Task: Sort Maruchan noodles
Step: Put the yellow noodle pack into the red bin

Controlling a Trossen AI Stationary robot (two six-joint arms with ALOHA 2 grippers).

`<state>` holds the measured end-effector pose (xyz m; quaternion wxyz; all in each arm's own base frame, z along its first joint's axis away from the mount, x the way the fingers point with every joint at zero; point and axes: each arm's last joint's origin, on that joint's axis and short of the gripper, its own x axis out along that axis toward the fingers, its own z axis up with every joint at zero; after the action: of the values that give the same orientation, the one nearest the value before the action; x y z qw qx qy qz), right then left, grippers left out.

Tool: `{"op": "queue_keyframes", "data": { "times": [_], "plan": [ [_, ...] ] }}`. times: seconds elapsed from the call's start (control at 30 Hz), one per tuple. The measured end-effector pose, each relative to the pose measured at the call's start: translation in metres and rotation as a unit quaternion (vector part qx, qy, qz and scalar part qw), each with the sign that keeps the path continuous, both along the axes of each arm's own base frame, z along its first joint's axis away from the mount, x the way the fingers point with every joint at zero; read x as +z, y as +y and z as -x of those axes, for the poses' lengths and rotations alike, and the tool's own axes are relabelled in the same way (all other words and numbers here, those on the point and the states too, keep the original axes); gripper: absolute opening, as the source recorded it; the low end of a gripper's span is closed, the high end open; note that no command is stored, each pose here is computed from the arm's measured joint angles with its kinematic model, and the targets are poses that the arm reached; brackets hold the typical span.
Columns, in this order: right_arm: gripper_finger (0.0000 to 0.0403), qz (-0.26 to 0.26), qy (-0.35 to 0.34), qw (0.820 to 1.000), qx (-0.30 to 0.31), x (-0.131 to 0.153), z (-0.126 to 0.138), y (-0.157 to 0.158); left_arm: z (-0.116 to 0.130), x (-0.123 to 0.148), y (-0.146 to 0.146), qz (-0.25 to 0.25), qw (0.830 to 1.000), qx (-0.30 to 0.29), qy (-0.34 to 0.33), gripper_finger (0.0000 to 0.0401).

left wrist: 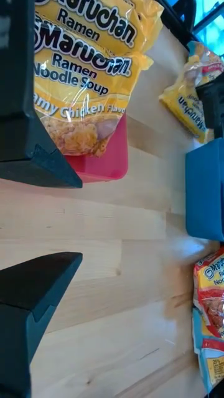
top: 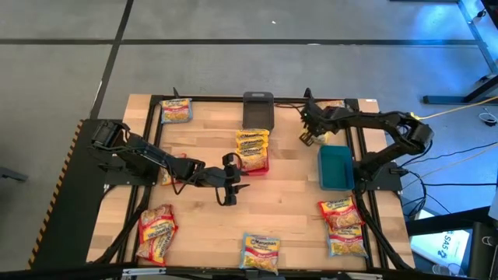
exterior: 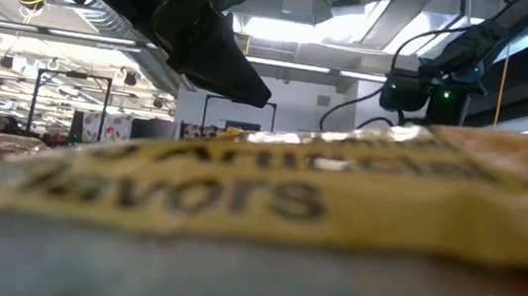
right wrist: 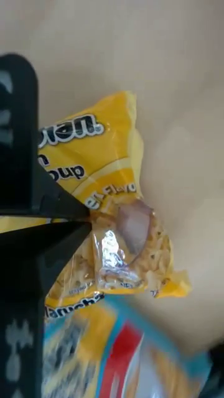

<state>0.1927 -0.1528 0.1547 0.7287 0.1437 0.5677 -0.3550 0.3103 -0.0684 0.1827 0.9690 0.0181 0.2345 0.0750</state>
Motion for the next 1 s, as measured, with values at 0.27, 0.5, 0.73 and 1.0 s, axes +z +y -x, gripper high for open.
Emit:
{"op": "queue_keyframes", "data": {
  "times": [0.27, 0.5, 0.73, 1.0],
  "plan": [
    [0.0012, -0.038, -0.036, 0.995, 0.090, 0.001, -0.026, 0.036, -0.001, 0.002, -0.001, 0.004, 1.000, 0.000, -0.014, 0.0172],
    [0.0012, -0.059, -0.044, 0.980, 0.184, 0.001, -0.045, 0.085, 0.000, 0.003, -0.007, 0.006, 1.000, -0.010, -0.018, 0.0172],
    [0.0012, -0.076, -0.064, 0.966, 0.239, 0.001, -0.057, 0.137, 0.000, 0.003, -0.007, 0.009, 1.000, -0.011, -0.019, 0.0172],
    [0.0012, -0.084, -0.113, 0.936, 0.323, 0.004, -0.064, 0.192, 0.003, 0.004, -0.021, 0.022, 0.999, -0.027, -0.023, 0.0170]
  ]
}}
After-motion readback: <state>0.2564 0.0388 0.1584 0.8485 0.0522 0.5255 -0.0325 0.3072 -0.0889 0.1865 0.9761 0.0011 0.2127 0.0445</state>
